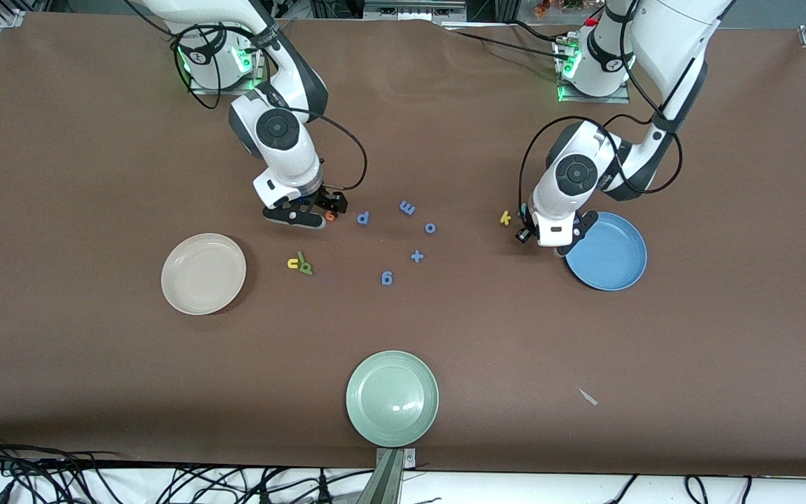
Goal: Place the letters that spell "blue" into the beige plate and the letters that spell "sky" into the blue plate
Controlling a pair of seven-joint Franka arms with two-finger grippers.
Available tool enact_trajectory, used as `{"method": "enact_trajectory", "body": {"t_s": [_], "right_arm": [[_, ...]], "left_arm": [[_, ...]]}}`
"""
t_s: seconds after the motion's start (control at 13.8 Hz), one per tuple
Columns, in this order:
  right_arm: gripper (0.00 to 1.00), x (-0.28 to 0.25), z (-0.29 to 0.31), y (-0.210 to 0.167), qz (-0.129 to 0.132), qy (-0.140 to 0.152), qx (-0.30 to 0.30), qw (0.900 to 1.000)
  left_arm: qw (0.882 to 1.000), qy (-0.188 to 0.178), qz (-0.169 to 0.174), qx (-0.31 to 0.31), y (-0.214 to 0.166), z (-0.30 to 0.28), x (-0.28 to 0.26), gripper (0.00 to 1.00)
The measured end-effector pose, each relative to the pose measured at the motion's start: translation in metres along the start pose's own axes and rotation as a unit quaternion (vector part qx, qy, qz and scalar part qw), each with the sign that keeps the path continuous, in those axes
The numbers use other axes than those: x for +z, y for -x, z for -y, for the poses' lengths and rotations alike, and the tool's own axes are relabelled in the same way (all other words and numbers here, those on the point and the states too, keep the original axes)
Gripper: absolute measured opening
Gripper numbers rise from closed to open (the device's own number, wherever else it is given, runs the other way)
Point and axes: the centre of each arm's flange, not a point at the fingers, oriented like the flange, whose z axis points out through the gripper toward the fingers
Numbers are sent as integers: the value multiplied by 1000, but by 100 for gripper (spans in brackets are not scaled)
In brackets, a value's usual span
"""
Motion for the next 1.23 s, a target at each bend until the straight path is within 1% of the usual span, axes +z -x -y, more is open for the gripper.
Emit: {"method": "enact_trajectory", "body": {"t_s": [0.07,0.14,0.43,0.51,0.65,0.72,0.8,0.87,0.94,1.01,1.09,1.16,1.23], "right_arm": [[100,6,0,-1,-1,-3,1,1000],[100,12,-1,0,1,-3,1,1000],[99,35,-1,2,5,-5,3,1000],[99,39,-1,3,7,-4,8,1000],[99,46,-2,4,10,-3,15,1000],[99,48,-2,4,11,-3,16,1000],[96,49,-2,4,11,-2,17,1000],[96,50,-2,5,12,-2,19,1000],[96,51,-2,5,13,-1,24,1000],[91,51,-2,5,13,-1,30,999],[91,51,-1,6,13,-1,33,999],[85,52,-1,6,13,-1,35,999],[85,52,-1,7,13,-1,35,999]], "left_arm": [[1000,-1,0,1,1,0,1,13],[1000,-1,1,1,1,0,1,10],[1000,5,-3,-3,-5,-1,-7,10],[1000,6,-6,-12,-15,-2,-18,10],[1000,-7,-13,-26,-44,0,-54,10],[999,-12,-16,-26,-58,5,-72,10],[1000,-13,-18,-22,-71,11,-85,10],[1000,-15,-19,-17,-83,19,-91,10],[1000,-16,-16,-12,-97,27,-91,10],[1000,-19,-12,-10,-111,37,-88,10],[1000,-20,-8,-8,-125,47,-83,10],[1000,-20,-4,-6,-136,56,-77,10],[1000,-18,-2,-5,-141,62,-70,10]]}}
